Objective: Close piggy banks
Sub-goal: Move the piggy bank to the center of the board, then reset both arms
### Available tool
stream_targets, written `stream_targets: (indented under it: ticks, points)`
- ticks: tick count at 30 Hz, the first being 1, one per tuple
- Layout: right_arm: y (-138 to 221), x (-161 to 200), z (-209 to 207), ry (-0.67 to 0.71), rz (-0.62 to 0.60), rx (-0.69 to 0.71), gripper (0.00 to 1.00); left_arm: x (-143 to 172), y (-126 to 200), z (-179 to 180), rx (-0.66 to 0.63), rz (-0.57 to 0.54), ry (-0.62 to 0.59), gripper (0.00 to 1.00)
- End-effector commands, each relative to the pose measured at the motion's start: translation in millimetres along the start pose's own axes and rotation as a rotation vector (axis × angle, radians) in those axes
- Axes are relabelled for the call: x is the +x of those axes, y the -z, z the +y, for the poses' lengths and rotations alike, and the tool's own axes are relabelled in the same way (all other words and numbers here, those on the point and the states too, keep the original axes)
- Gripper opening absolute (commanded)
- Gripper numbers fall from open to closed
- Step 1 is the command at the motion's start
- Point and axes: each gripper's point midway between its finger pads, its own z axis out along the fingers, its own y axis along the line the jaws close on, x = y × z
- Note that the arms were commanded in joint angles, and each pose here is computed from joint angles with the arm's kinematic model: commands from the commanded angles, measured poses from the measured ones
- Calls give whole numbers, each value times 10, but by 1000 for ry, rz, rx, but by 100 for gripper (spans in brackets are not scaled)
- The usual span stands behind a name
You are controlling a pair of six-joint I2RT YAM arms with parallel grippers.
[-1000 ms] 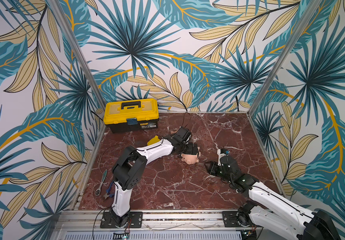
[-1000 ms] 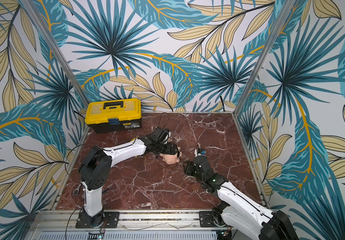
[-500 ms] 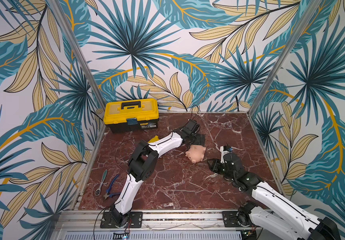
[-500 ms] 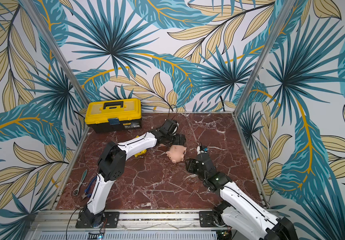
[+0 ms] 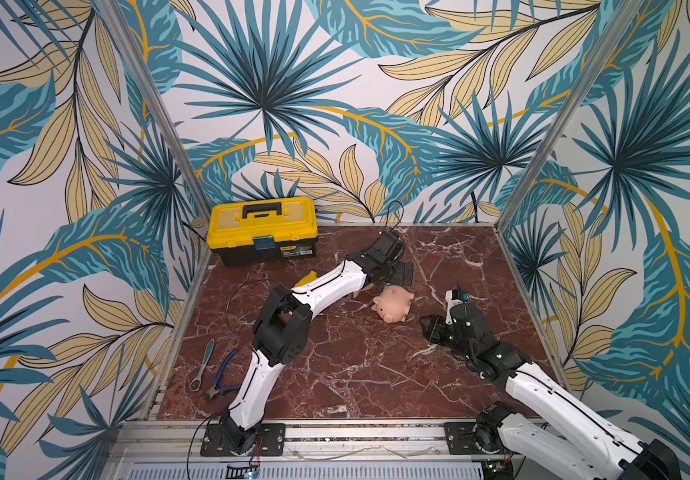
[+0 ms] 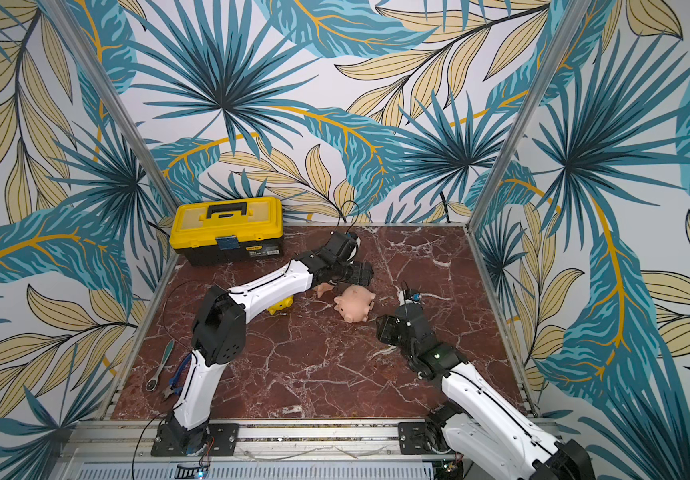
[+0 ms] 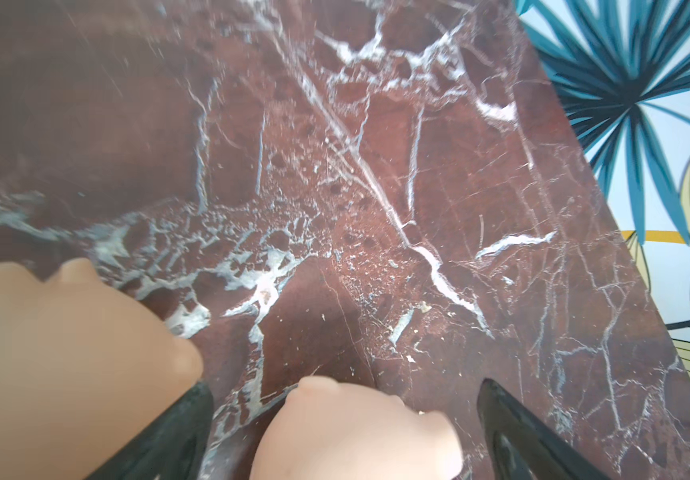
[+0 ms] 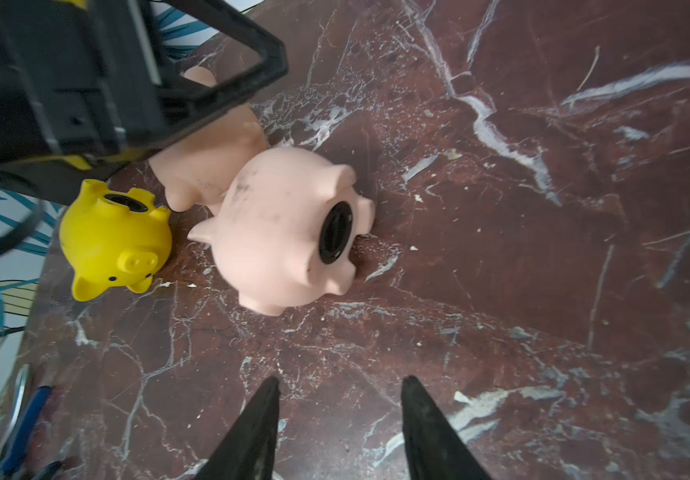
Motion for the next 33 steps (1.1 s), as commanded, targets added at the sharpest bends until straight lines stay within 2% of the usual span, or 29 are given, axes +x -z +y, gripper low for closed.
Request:
stream_targets:
  ticks: [1,5,7,9,12,16,22,25,28,31,33]
  points:
    - [73,-233,-199,44,-78,139,58,-548,662,-54,-14,-166,-62,100]
    - [179,-562,-355,92,-184,286,73,-687,1088,396,-157,-245,-58,100]
    - [244,-741,-422,126,-250,358,86,-671,1303,751,-256,-272,-32,100]
    - [277,-885,-449,157,-301,393,94,-608,1525,1088,-359,-300,-7,100]
    - [307,-1085,-501,170,-344,435,99,-410,1807,1657,-517,-340,33,100]
    - [211,-1232,-685,153,-340,496,99,-88,2149,2374,-692,-401,112,100]
    - [-39,-1364,-926,145,-351,561,100,331,2535,3141,-857,-493,192,100]
    - [-213,-1372,-1029,170,-342,559,100,563,2646,3413,-876,-527,230,100]
    - [-282,-1374,-1132,193,-382,570,100,737,2714,3612,-874,-550,254,100]
    - [-354,-1392,-1217,204,-403,566,100,895,2667,3724,-887,-549,217,99]
    - [-469,-1360,-1257,232,-373,548,99,990,2608,3772,-877,-573,215,100]
